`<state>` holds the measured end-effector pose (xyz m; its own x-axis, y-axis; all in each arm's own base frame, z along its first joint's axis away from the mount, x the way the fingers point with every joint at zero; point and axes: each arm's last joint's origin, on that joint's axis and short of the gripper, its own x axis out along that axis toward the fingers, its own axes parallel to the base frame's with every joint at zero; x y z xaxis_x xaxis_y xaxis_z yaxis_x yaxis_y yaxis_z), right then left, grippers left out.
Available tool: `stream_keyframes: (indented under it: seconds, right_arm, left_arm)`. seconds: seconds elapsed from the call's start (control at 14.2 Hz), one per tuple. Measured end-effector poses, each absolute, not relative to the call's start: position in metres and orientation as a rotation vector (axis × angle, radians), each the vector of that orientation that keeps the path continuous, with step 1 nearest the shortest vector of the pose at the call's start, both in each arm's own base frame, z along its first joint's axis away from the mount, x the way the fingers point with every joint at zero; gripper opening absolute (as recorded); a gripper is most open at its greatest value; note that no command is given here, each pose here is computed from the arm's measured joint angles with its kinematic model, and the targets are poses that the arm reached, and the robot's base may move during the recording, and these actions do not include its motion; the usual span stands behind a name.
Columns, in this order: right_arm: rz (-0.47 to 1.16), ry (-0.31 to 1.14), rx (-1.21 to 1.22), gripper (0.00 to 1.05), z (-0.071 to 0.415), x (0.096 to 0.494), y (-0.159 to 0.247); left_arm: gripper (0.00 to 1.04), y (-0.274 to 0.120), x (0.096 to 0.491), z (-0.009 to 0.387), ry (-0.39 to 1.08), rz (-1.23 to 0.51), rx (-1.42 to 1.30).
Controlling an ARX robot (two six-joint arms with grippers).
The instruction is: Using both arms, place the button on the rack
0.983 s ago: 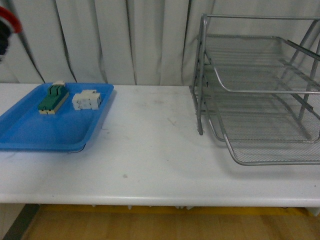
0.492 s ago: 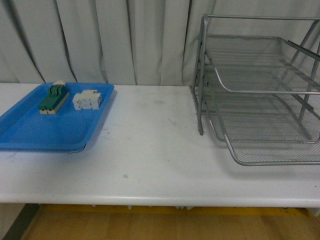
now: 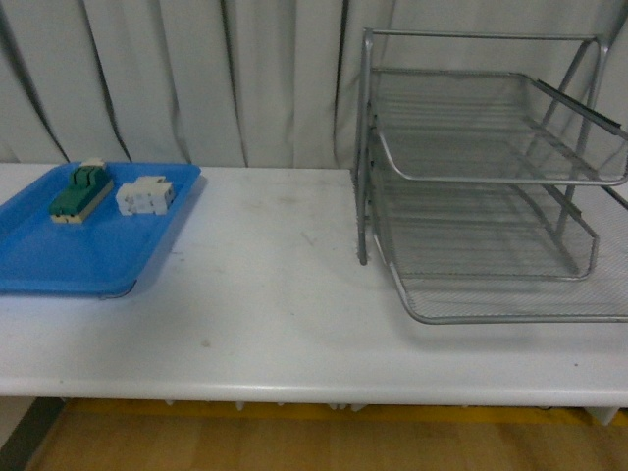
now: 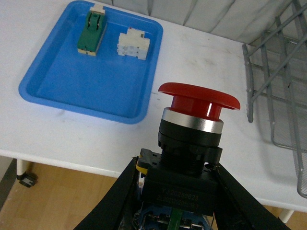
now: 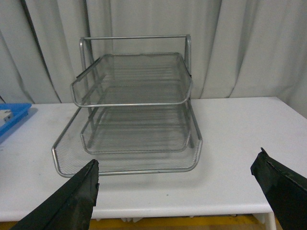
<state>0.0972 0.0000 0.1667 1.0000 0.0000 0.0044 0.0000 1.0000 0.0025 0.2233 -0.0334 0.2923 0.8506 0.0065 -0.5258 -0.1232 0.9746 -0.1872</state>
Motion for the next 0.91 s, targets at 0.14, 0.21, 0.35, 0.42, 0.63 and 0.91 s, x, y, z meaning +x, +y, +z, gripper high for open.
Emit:
stream_keyframes:
  seconds: [0.14, 0.21, 0.35, 0.42, 0.63, 0.91]
  right_arm:
    - [0.0, -0.004, 0.002, 0.98, 0.167, 0.097, 0.0]
    - [0.0, -0.004, 0.002, 0.98, 0.167, 0.097, 0.0]
    - [0.0, -0.004, 0.002, 0.98, 0.167, 0.097, 0.0]
    - [0.0, -0.004, 0.002, 0.98, 0.167, 0.097, 0.0]
    - [-0.005, -0.005, 0.002, 0.98, 0.167, 0.097, 0.0]
    - [-0.004, -0.004, 0.002, 0.98, 0.167, 0.097, 0.0]
  left_arm:
    - [0.37, -0.032, 0.223, 0.291, 0.557, 0.072, -0.219]
    - [0.37, -0.031, 0.221, 0.292, 0.551, 0.075, -0.221]
    - [0.37, -0.031, 0.22, 0.288, 0.561, 0.07, -0.221]
    - [0.37, -0.031, 0.22, 0.288, 0.554, 0.069, -0.222]
    - [0.37, -0.041, 0.232, 0.288, 0.571, 0.025, -0.215]
    - [0.37, -0.124, 0.27, 0.304, 0.557, -0.209, -0.109]
